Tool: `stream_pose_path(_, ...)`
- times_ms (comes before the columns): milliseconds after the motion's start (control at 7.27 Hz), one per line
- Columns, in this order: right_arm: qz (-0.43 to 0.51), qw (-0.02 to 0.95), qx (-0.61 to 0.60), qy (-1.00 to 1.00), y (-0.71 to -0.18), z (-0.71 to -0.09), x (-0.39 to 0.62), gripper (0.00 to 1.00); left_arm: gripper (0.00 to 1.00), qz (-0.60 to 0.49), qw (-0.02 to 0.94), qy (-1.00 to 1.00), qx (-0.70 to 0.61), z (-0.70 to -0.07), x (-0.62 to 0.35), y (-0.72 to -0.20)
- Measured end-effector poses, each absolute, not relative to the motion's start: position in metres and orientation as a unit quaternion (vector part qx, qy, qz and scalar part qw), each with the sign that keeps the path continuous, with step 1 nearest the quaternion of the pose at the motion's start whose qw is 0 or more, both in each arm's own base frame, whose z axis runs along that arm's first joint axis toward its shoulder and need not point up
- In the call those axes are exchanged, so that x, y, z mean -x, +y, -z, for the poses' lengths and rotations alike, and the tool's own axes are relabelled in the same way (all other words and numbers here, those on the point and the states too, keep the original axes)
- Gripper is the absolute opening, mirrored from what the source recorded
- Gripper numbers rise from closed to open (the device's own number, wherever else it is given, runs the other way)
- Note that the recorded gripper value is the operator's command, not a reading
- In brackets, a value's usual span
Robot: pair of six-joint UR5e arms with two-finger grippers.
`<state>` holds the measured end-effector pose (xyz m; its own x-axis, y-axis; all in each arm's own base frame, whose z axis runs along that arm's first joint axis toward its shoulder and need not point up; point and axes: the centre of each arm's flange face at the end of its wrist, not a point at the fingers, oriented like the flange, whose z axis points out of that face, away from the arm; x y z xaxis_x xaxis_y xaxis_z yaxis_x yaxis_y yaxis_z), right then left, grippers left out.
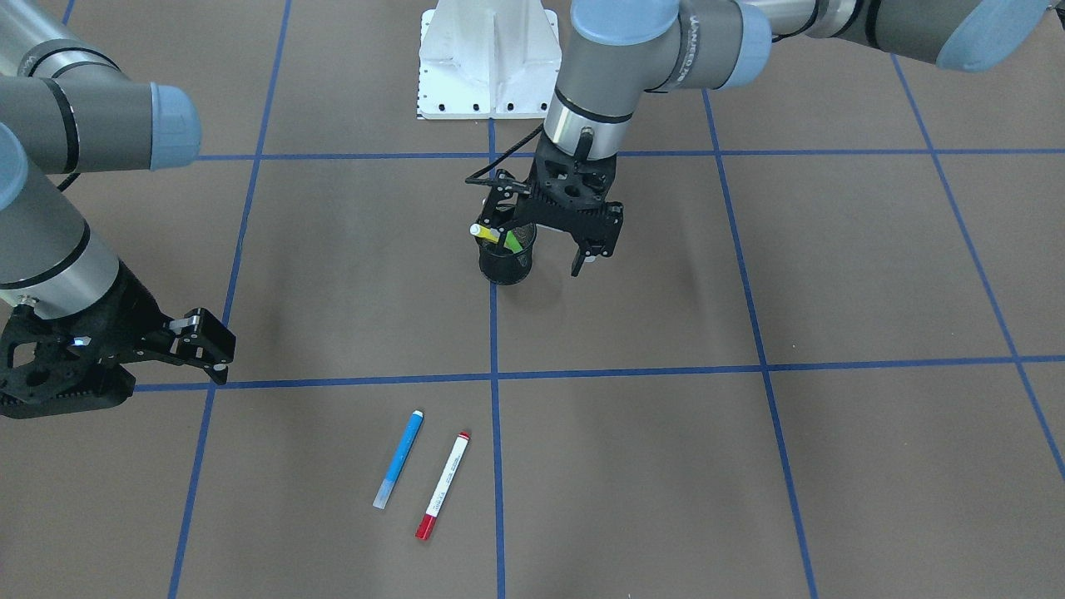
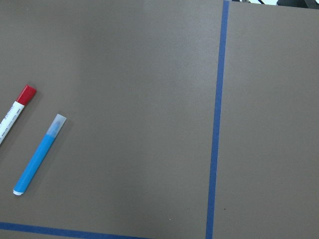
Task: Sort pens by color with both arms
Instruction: 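Open the left gripper to release the marker and draw the left arm back, then move the right gripper back over the pen cup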
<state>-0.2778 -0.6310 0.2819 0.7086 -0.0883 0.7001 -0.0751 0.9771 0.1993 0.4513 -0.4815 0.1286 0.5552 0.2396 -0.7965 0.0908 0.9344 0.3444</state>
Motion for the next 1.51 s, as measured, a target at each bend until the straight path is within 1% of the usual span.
stream_pose_path(275,-0.008,0.909,-0.105,-0.404,-0.603,-0.252,0.304,0.99,0.99,-0.059,0.865,0.474,-0.157,-0.164,-0.415,-0.455)
stream_pose_path(550,-0.022,0.898,-0.112,-0.424,-0.569,-0.224,0.343,0.98,0.99,-0.093,0.867,0.461,-0.167,-0.196,-0.387,-0.444)
stream_pose_path(825,-0.032,0.888,-0.117,-0.443,-0.533,-0.199,0.391,0.93,0.99,-0.126,0.870,0.442,-0.180,-0.221,-0.368,-0.445)
stream_pose_path(1101,-0.023,0.881,-0.117,-0.458,-0.491,-0.179,0.427,0.90,0.99,-0.156,0.868,0.432,-0.189,-0.237,-0.350,-0.453)
stream_pose_path(1238,-0.012,0.879,-0.115,-0.462,-0.475,-0.175,0.440,0.85,0.99,-0.162,0.868,0.429,-0.189,-0.242,-0.345,-0.455)
stream_pose_path(1513,0.012,0.879,-0.106,-0.465,-0.451,-0.173,0.463,0.70,0.99,-0.165,0.868,0.429,-0.190,-0.245,-0.343,-0.455)
